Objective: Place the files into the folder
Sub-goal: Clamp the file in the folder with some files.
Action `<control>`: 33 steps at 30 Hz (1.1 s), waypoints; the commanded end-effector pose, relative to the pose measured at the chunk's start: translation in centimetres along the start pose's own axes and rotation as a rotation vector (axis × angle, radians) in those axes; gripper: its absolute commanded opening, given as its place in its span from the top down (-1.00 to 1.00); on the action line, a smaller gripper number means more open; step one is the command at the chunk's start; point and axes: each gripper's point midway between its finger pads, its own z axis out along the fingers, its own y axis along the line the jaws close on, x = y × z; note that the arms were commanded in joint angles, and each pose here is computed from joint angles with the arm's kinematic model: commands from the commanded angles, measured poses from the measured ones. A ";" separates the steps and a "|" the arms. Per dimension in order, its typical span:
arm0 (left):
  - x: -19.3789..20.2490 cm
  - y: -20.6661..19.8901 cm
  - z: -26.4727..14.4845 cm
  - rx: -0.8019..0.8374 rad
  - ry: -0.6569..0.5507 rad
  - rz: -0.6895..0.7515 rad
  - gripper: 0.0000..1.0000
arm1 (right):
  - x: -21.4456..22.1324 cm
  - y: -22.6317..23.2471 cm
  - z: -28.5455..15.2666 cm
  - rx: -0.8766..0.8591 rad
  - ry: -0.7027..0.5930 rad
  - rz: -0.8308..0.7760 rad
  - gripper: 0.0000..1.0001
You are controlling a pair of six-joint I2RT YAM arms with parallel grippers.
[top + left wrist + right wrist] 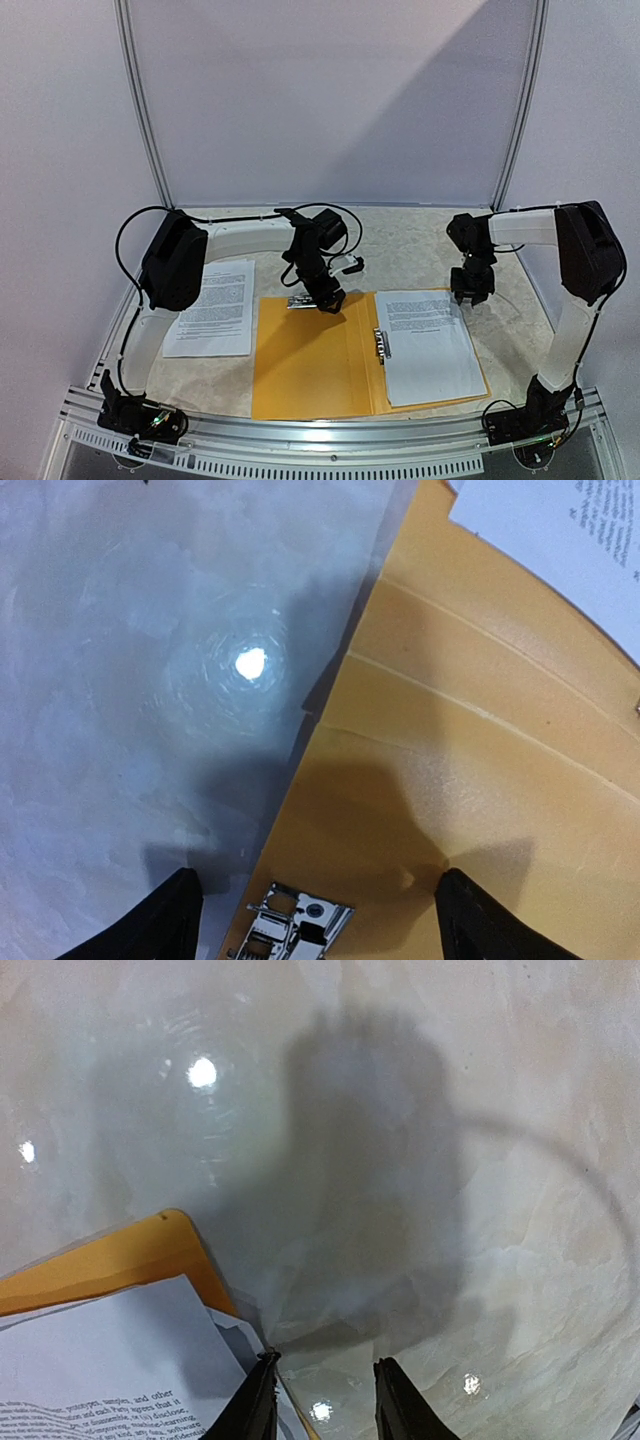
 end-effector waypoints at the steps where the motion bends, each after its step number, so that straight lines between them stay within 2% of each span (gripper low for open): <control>1: 5.7 -0.2 3.5 0.017 0.207 -0.016 -0.67 | -0.9 1.8 0.1 -0.057 -0.008 -0.009 0.31; 5: 6.4 1.3 2.8 -0.028 0.213 -0.009 -0.68 | 0.1 3.0 1.5 -0.102 0.045 -0.008 0.31; 10: 7.6 3.7 2.3 -0.114 0.243 0.010 -0.68 | 0.1 4.1 1.6 -0.156 0.052 0.014 0.32; 17: 8.2 4.1 2.2 -0.130 0.250 0.013 -0.69 | 0.0 5.2 1.1 -0.213 0.057 0.022 0.32; 23: 5.6 3.8 0.1 -0.100 0.178 0.010 -0.69 | -2.2 4.8 -1.1 -0.171 -0.004 -0.015 0.26; 27: 2.9 3.5 -2.3 -0.070 0.107 0.011 -0.70 | -3.9 2.2 -4.3 -0.055 -0.089 -0.060 0.09; 29: 1.3 3.1 -3.9 -0.052 0.057 0.017 -0.70 | -4.2 1.1 -6.2 -0.021 -0.122 -0.085 -0.04; 33: -0.4 2.2 -5.6 -0.028 0.010 0.039 -0.71 | -2.9 0.5 -8.0 -0.043 -0.107 -0.082 -0.10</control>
